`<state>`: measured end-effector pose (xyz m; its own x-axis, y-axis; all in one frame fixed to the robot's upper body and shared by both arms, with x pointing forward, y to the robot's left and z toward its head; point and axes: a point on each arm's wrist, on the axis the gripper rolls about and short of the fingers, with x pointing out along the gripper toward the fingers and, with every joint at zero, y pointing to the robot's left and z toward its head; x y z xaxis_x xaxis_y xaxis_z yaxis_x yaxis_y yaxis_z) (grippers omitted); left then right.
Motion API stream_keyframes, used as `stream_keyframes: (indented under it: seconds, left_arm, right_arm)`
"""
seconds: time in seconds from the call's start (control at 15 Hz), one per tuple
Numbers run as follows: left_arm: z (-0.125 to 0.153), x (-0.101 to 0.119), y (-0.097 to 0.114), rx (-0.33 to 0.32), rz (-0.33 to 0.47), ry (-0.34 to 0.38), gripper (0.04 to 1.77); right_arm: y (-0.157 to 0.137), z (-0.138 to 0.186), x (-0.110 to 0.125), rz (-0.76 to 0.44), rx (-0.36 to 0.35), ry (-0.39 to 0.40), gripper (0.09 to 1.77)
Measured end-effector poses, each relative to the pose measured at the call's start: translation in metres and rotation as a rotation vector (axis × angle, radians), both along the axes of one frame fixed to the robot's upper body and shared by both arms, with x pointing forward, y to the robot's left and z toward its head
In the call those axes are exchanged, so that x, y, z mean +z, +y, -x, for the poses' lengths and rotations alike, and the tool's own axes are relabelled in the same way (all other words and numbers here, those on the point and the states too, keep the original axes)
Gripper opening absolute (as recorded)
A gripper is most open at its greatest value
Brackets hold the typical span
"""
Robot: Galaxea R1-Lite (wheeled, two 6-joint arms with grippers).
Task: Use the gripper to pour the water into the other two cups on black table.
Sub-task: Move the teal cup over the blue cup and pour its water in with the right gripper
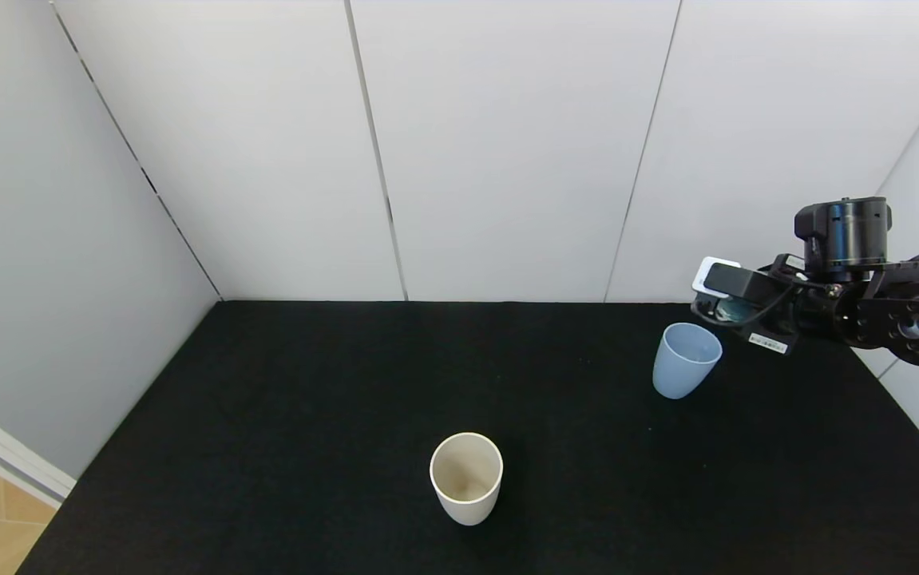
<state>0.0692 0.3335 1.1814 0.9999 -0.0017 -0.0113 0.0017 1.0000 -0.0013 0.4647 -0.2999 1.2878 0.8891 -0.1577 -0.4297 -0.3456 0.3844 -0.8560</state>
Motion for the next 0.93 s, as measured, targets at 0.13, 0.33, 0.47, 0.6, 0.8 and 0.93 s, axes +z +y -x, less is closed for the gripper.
stream_keyframes:
  seconds: [0.13, 0.33, 0.47, 0.6, 0.8, 0.93]
  left_arm:
    - [0.0, 0.0, 0.0, 0.0, 0.0, 0.0, 1.72]
    - [0.0, 0.0, 0.0, 0.0, 0.0, 0.0, 1.72]
    - [0.0, 0.0, 0.0, 0.0, 0.0, 0.0, 1.72]
    - [0.0, 0.0, 0.0, 0.0, 0.0, 0.0, 1.72]
    - [0.0, 0.0, 0.0, 0.0, 0.0, 0.0, 1.72]
    - [0.0, 0.0, 0.0, 0.0, 0.0, 0.0, 1.72]
  right_arm:
    - [0.0, -0.0003, 0.0003, 0.014, 0.006, 0.0, 1.23]
    - [-0.0006, -0.0003, 0.0007, 0.045, -0.005, 0.001, 1.23]
    - [-0.0007, -0.0002, 0.0008, 0.051, -0.002, 0.002, 1.23]
    - [-0.0007, -0.0001, 0.001, 0.061, 0.003, 0.003, 1.23]
    - [-0.0007, -0.0003, 0.0011, 0.07, 0.005, 0.005, 1.23]
    - [-0.0006, -0.0007, 0.002, 0.072, 0.007, 0.002, 1.23]
